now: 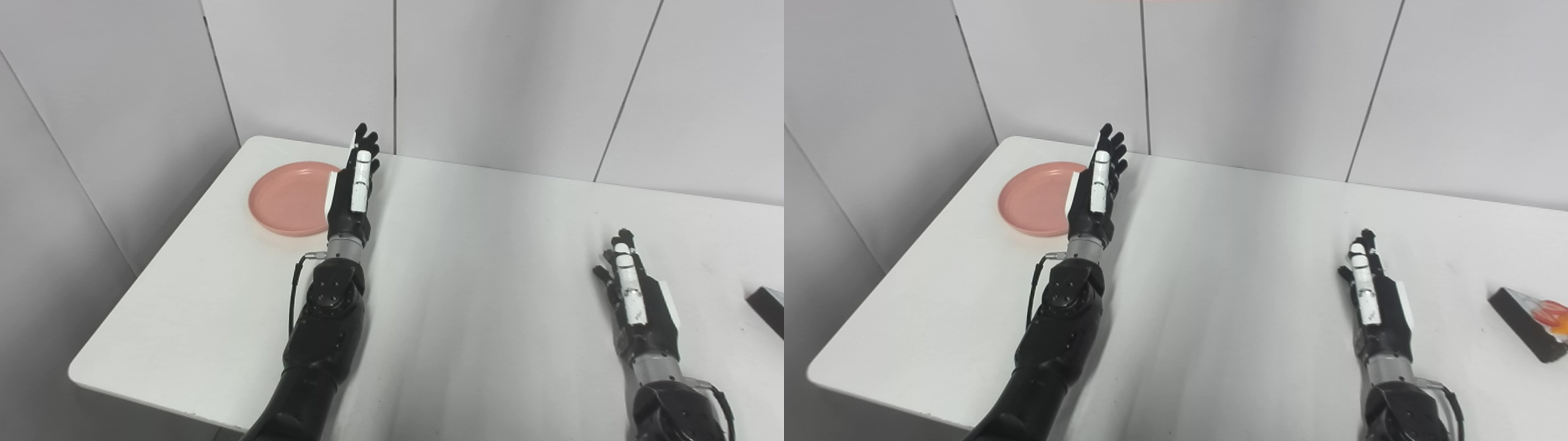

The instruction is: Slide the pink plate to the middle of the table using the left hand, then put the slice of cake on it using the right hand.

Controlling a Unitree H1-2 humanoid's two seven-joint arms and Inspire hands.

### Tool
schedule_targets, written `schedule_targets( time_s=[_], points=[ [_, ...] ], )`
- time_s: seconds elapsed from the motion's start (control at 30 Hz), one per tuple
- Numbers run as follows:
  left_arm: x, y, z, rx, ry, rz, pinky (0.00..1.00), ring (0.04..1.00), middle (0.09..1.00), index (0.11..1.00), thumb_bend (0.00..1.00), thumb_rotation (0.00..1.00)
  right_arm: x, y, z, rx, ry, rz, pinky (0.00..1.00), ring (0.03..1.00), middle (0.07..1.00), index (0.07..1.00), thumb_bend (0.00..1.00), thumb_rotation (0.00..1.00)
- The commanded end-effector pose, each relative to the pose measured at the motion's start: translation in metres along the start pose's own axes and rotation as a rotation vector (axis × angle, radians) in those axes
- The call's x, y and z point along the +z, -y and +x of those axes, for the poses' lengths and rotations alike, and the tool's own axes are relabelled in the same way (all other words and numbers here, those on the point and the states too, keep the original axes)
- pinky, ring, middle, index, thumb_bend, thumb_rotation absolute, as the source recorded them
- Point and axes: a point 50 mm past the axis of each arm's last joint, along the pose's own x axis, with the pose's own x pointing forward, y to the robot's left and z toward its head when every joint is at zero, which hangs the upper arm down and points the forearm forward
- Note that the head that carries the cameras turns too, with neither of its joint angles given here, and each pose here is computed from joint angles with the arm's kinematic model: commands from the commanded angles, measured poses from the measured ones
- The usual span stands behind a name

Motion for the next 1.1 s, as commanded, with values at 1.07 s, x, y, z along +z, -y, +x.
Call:
schedule_targets(
  time_s=[1.07],
  points=[
    [0.053, -0.176, 0.073, 0.427, 0.117, 0.21, 0.73, 0.71, 0.714, 0.723, 0.69, 1.0, 0.01, 0.005, 0.01, 0.002, 0.072, 0.037, 1.0, 0.986, 0.989, 0.995, 0.51, 0.85]
  ],
)
